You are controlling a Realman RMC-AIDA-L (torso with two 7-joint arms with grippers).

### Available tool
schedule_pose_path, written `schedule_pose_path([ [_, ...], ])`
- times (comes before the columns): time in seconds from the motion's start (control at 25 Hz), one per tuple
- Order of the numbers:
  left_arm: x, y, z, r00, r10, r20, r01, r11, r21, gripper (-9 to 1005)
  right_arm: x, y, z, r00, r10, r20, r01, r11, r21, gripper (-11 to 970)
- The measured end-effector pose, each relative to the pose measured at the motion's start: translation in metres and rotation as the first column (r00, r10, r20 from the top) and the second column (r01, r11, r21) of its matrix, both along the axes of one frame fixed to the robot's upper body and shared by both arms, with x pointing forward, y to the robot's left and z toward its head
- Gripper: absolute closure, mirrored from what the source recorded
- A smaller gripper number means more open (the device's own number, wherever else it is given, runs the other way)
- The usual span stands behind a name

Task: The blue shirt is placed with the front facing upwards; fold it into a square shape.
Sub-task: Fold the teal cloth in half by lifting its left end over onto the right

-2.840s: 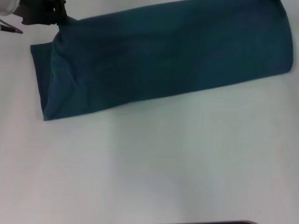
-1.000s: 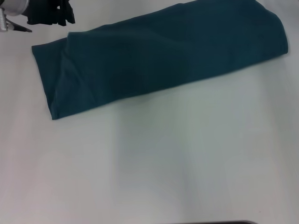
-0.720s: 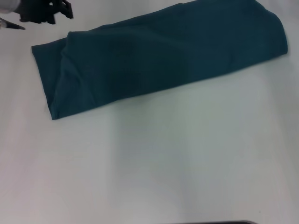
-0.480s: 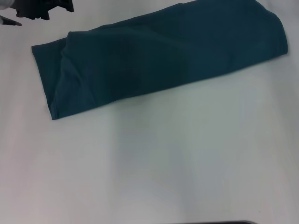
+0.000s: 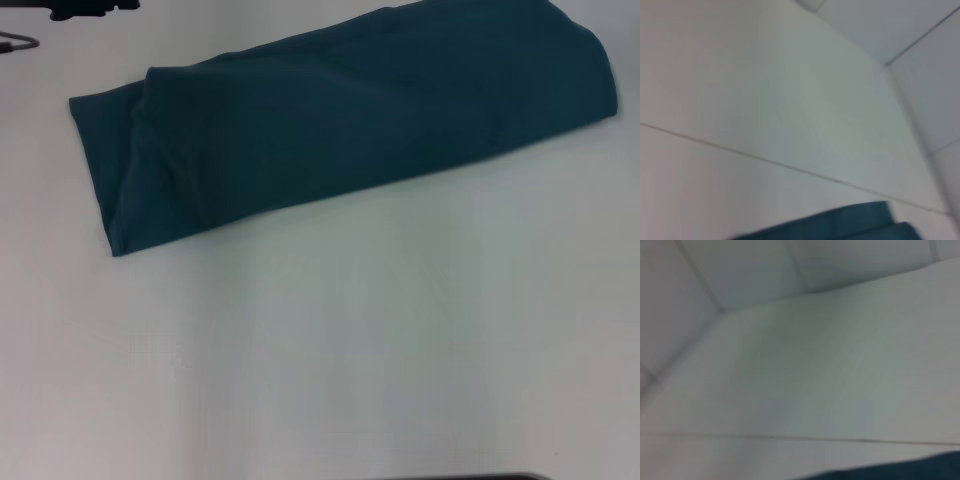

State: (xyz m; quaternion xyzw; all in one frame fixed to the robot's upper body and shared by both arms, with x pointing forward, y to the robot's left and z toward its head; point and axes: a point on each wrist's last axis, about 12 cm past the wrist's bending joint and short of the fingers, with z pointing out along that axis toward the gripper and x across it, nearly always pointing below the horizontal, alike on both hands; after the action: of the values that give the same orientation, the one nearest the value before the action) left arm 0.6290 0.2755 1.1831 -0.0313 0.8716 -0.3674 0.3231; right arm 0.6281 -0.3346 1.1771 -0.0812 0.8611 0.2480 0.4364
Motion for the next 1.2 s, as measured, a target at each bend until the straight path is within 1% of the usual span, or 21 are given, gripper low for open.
schedule_pose_path([
  [0.04, -0.006, 0.004, -0.002, 1.000, -0.010, 0.017, 0.011, 0.999, -0.038, 287, -0.015, -0.009, -0.003, 1.000, 0.018, 0.021, -0.019, 0.998, 0.067, 32],
  [0.08, -0.011, 0.008, -0.004, 0.999, -0.019, 0.036, 0.021, 0.997, -0.070, 288, -0.029, -0.018, -0.006, 0.999, 0.029, 0.046, -0.034, 0.992, 0.122, 36],
  [0.16, -0.022, 0.015, -0.011, 0.996, -0.028, 0.081, 0.038, 0.991, -0.131, 289, -0.053, -0.032, -0.011, 0.995, 0.044, 0.090, -0.061, 0.978, 0.199, 40],
  [0.28, -0.036, 0.020, -0.022, 0.992, -0.040, 0.116, 0.062, 0.980, -0.189, 291, -0.084, -0.051, -0.022, 0.993, 0.041, 0.111, -0.069, 0.964, 0.256, 41],
  [0.4, -0.052, 0.025, -0.037, 0.991, -0.064, 0.116, 0.086, 0.976, -0.198, 292, -0.110, -0.063, -0.034, 0.993, 0.053, 0.103, -0.081, 0.954, 0.289, 43],
  [0.56, -0.065, 0.027, -0.053, 0.990, -0.094, 0.104, 0.114, 0.973, -0.198, 293, -0.136, -0.066, -0.042, 0.981, 0.122, 0.149, -0.166, 0.929, 0.332, 44],
  [0.64, -0.068, 0.025, -0.061, 0.990, -0.107, 0.094, 0.125, 0.970, -0.207, 293, -0.141, -0.068, -0.045, 0.979, 0.128, 0.159, -0.178, 0.915, 0.361, 44],
  [0.76, -0.068, 0.023, -0.065, 0.991, -0.108, 0.084, 0.124, 0.968, -0.220, 293, -0.143, -0.072, -0.050, 0.983, 0.114, 0.142, -0.161, 0.908, 0.388, 44],
  [1.04, -0.068, 0.025, -0.062, 0.991, -0.108, 0.081, 0.125, 0.964, -0.237, 292, -0.141, -0.076, -0.050, 0.987, 0.098, 0.131, -0.141, 0.914, 0.380, 45],
  [1.12, -0.071, 0.029, -0.064, 0.993, -0.099, 0.070, 0.114, 0.962, -0.249, 292, -0.141, -0.085, -0.047, 0.991, 0.076, 0.113, -0.112, 0.927, 0.357, 45],
  [1.2, -0.075, 0.033, -0.065, 0.994, -0.087, 0.066, 0.101, 0.960, -0.260, 292, -0.140, -0.100, -0.042, 0.996, 0.020, 0.084, -0.048, 0.937, 0.346, 45],
])
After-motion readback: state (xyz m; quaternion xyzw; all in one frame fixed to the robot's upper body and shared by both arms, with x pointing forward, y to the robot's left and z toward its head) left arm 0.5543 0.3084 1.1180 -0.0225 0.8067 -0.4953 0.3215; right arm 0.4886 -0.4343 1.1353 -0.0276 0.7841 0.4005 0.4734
